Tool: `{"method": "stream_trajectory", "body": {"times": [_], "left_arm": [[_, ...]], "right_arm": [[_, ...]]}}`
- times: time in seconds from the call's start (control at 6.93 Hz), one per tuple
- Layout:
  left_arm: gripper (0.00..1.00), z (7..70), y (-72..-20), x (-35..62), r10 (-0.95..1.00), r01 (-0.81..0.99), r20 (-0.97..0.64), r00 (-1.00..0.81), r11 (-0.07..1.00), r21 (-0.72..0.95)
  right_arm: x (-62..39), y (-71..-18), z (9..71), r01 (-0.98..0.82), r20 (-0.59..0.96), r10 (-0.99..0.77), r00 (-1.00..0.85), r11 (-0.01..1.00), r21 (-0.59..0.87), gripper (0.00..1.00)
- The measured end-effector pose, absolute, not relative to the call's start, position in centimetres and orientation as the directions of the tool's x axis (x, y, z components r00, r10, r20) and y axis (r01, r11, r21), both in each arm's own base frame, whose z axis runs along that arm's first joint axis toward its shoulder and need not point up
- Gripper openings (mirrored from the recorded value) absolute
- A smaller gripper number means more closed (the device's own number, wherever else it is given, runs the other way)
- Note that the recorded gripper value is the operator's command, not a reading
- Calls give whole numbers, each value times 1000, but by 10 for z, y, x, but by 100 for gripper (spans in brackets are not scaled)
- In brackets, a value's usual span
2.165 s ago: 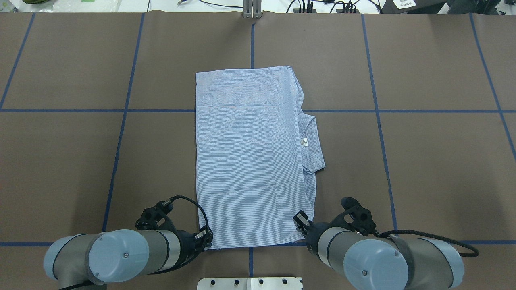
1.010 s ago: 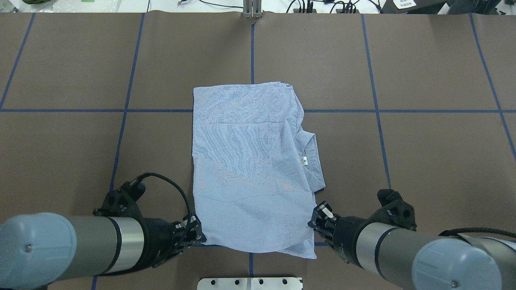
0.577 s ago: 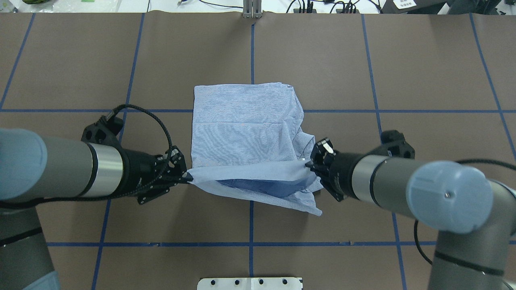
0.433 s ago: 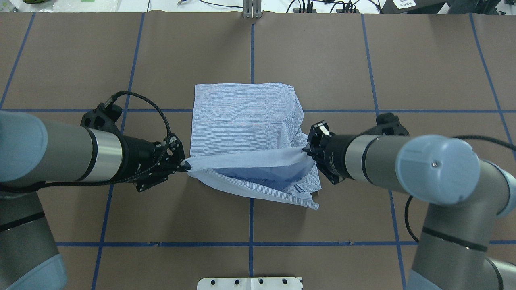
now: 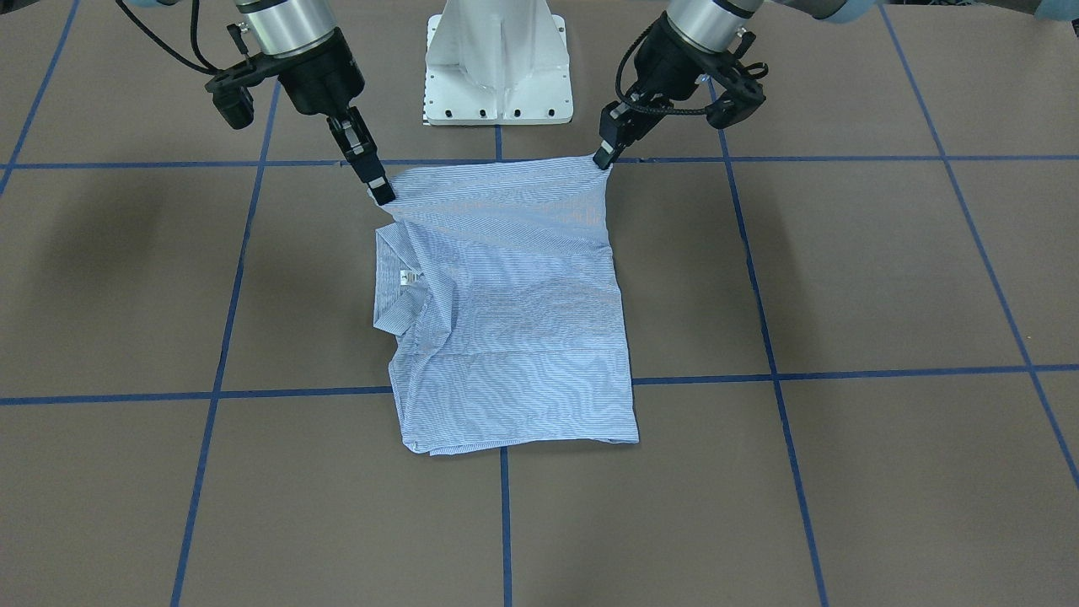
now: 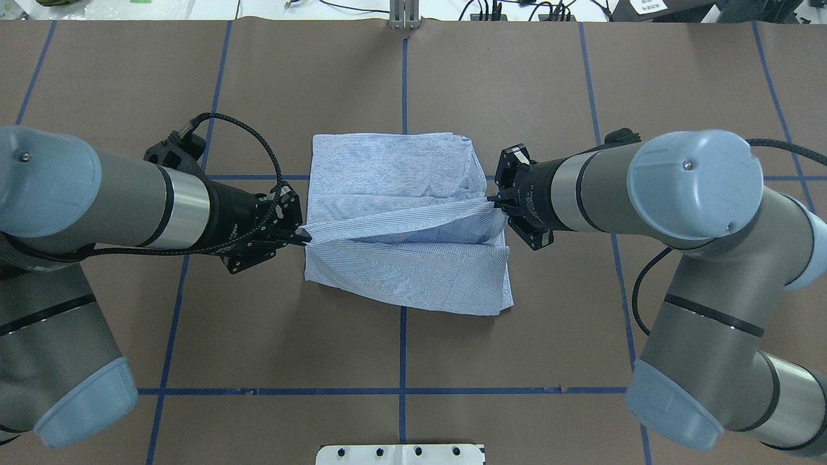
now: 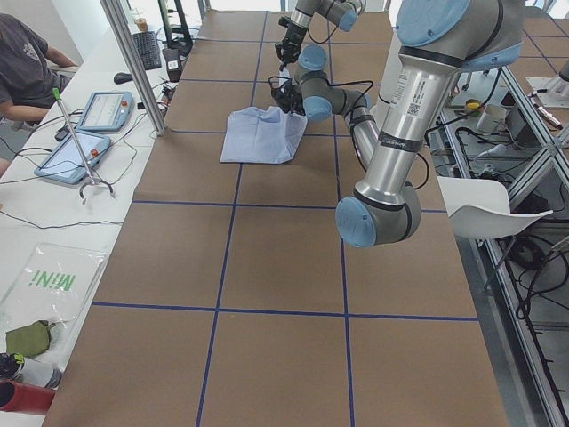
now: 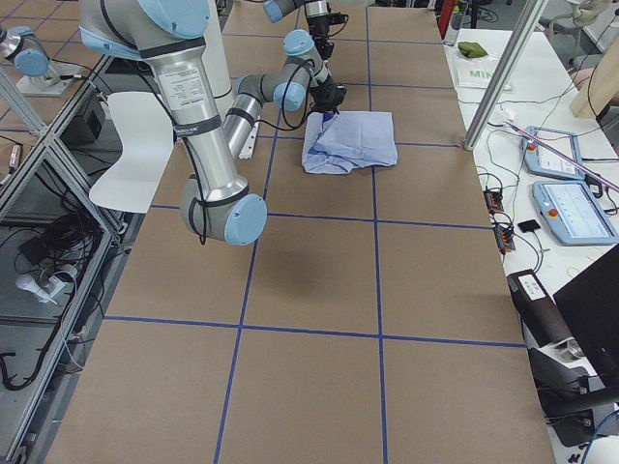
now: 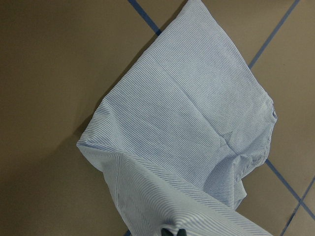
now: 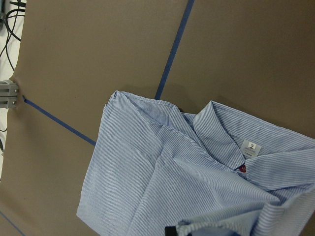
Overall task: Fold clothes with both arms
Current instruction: 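Lift the near edge and fold it over toward the collar with both grippers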
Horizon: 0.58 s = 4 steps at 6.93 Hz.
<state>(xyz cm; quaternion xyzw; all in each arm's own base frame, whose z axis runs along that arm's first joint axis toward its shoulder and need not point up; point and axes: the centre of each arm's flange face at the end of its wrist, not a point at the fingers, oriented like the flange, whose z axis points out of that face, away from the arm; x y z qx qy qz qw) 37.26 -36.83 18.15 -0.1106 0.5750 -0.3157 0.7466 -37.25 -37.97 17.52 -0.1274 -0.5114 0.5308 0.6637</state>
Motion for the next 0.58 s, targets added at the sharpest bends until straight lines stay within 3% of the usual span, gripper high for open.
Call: {"method": "stream_trajectory", "body": {"times": [0.29, 0.58], "left_arm": [[0, 188, -386, 371, -579, 364, -801, 153, 786, -499], [0, 200, -439, 376, -540, 421, -821, 186, 799, -430]], "right_arm": [[-379, -391, 178, -600, 541, 838, -67, 400, -693, 0], [-404, -437, 189, -649, 556, 830, -46, 398, -648, 0]]}}
